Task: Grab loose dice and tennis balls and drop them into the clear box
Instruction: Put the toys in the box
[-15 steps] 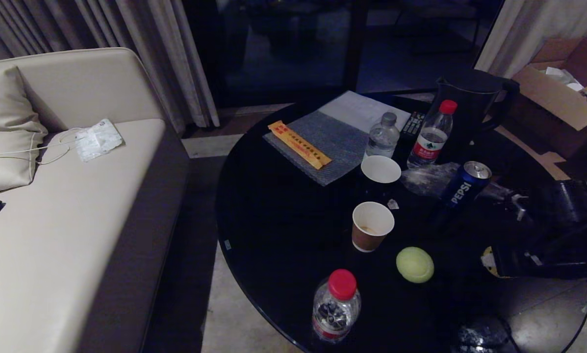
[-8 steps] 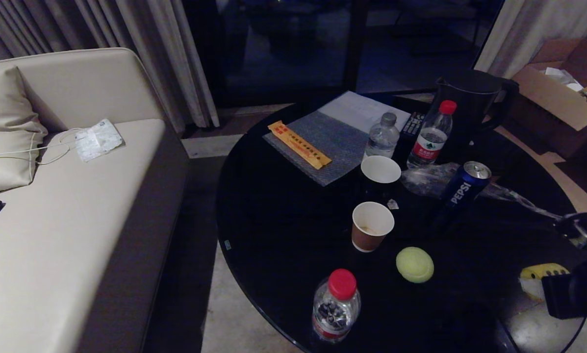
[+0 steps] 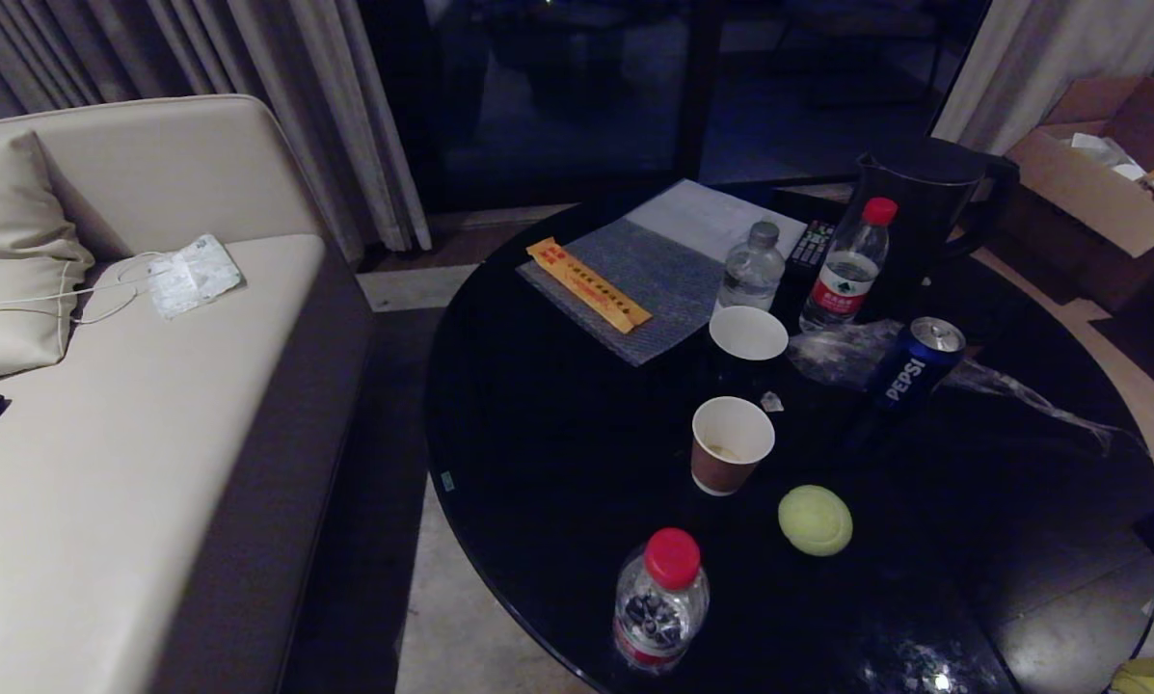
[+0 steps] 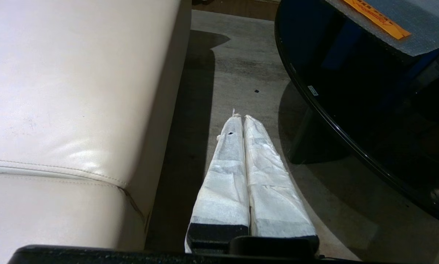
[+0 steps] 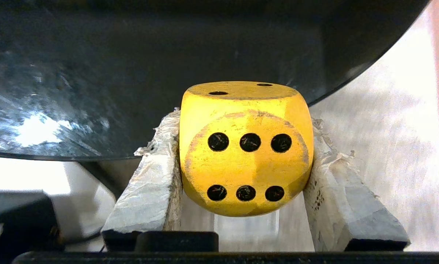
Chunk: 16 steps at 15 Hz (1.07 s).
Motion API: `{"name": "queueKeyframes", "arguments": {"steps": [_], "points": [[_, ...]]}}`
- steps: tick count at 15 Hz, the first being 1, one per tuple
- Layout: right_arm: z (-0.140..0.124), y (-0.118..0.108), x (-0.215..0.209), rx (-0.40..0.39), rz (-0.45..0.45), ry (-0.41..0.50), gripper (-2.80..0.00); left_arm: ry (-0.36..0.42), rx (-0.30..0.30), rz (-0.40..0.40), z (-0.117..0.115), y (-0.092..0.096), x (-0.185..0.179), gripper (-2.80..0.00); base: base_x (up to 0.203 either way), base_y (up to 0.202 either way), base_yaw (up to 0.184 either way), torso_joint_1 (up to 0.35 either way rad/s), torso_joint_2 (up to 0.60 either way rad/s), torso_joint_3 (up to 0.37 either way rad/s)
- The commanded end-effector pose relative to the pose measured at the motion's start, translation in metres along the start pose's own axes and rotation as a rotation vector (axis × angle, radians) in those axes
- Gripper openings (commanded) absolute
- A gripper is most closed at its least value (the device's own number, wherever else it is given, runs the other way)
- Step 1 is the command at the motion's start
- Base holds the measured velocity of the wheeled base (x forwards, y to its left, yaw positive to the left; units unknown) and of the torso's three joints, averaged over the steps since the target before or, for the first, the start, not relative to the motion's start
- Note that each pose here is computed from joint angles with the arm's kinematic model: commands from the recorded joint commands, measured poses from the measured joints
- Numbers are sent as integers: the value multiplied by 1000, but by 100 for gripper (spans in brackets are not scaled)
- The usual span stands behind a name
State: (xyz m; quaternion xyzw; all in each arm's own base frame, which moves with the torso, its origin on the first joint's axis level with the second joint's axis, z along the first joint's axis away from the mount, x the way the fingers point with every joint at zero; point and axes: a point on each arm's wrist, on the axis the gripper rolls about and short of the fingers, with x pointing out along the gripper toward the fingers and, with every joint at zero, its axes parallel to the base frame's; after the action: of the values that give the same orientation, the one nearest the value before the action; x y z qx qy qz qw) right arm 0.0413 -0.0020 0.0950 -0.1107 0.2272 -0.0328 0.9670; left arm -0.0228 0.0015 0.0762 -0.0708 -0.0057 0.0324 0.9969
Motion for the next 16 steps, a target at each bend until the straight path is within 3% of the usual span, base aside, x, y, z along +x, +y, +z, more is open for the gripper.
{"name": "queueKeyframes", "arguments": {"steps": [1, 7, 9, 10, 16], "points": [[-12, -1, -22, 18, -27, -200, -280, -1, -1, 2, 0, 0, 0, -280, 0, 0, 0, 0, 0, 0], [-40, 4, -52, 61, 23, -535, -280, 0, -1, 0, 0, 0, 0, -280, 0, 0, 0, 0, 0, 0], [-41, 5, -51, 154, 62, -526, -280, -1, 0, 0, 0, 0, 0, -280, 0, 0, 0, 0, 0, 0], [-45, 6, -48, 195, 80, -474, -280, -1, -1, 0, 0, 0, 0, -280, 0, 0, 0, 0, 0, 0], [-45, 6, -49, 219, 79, -479, -280, -1, -1, 0, 0, 0, 0, -280, 0, 0, 0, 0, 0, 0]]}}
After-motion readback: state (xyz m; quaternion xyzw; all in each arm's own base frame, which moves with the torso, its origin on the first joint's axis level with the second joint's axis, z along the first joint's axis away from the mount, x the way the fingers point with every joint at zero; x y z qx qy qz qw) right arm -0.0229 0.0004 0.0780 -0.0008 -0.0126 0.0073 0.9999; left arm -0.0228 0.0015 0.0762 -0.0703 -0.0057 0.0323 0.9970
